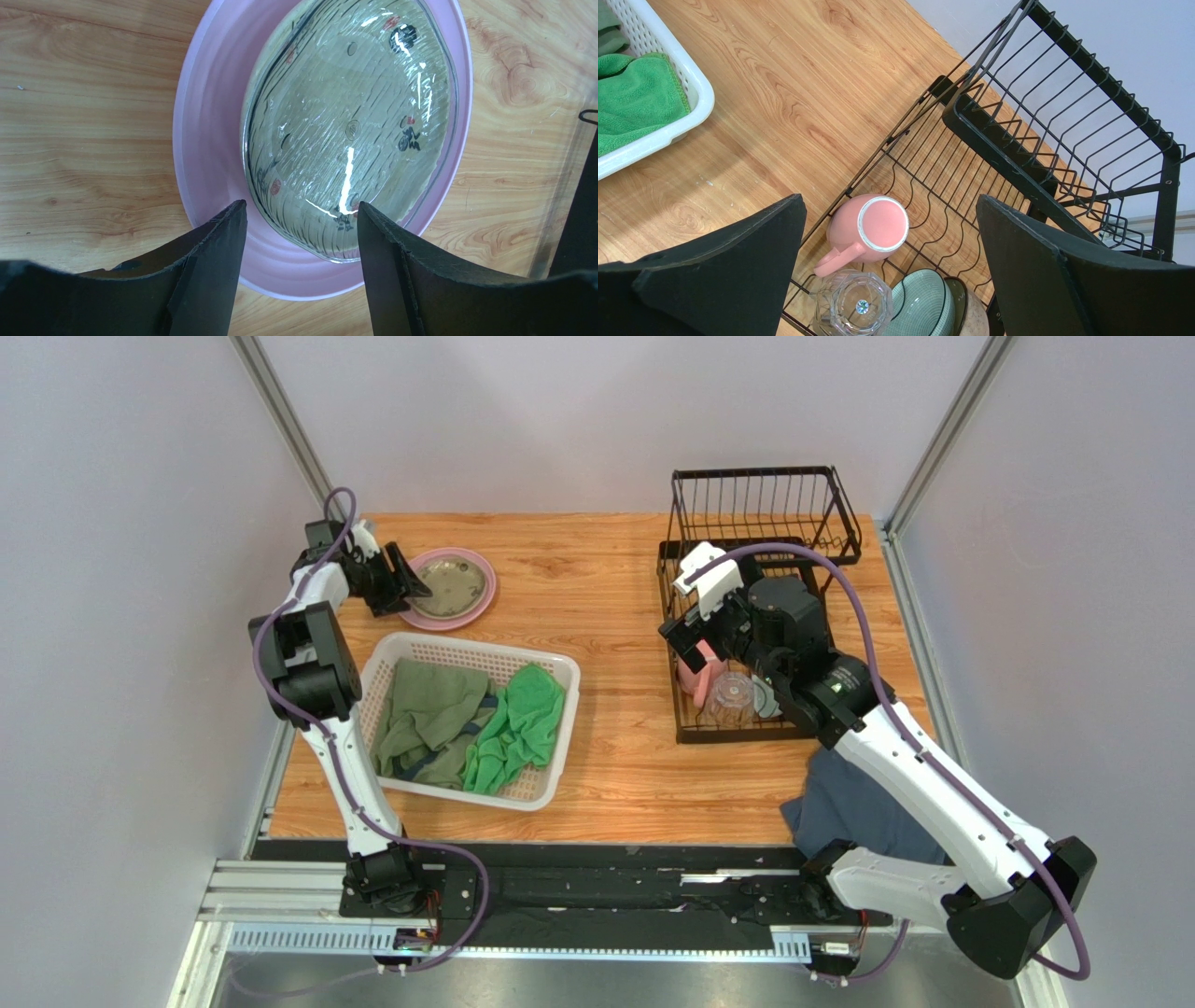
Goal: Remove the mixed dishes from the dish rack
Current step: Place the plate on the plate.
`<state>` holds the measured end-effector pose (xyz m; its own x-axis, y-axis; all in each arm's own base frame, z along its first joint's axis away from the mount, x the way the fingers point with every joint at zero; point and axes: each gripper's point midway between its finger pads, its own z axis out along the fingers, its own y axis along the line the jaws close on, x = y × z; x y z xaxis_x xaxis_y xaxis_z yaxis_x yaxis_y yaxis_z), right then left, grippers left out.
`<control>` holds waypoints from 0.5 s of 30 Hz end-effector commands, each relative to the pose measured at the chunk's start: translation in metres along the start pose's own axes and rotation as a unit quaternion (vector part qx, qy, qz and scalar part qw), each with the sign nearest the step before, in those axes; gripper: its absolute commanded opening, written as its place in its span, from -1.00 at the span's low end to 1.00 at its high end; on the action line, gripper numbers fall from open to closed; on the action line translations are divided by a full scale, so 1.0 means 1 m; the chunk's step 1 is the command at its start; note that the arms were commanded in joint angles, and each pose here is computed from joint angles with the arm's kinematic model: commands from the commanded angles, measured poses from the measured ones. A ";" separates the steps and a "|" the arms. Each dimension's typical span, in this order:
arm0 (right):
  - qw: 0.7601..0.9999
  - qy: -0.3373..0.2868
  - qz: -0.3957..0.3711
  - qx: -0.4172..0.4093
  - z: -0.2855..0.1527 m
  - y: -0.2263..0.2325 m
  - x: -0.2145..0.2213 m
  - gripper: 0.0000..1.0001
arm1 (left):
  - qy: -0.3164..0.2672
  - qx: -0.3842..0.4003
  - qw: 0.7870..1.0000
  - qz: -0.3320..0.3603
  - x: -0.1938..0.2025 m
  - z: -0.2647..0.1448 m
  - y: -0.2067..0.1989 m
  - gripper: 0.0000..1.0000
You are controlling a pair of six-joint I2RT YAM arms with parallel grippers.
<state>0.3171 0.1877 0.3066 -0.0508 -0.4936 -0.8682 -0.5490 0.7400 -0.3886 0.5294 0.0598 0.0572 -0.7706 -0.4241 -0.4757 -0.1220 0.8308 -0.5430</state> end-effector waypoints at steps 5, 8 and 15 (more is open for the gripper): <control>0.999 -0.028 0.002 0.019 -0.004 -0.010 -0.013 0.99 | -0.029 -0.002 0.999 0.036 -0.023 -0.026 -0.016 0.36; 0.999 -0.029 0.003 0.029 -0.004 -0.014 -0.013 0.99 | -0.031 -0.003 0.999 0.042 -0.024 -0.029 -0.019 0.36; 0.993 -0.028 0.021 0.111 -0.006 -0.049 -0.020 0.98 | -0.045 -0.017 0.996 0.070 -0.028 -0.047 -0.024 0.41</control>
<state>0.3251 0.1765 0.3095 -0.0614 -0.4921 -0.8683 -0.4893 0.7731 -0.4036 0.5249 0.0619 0.0648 -0.7753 -0.3898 -0.4970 -0.1034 0.8546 -0.5089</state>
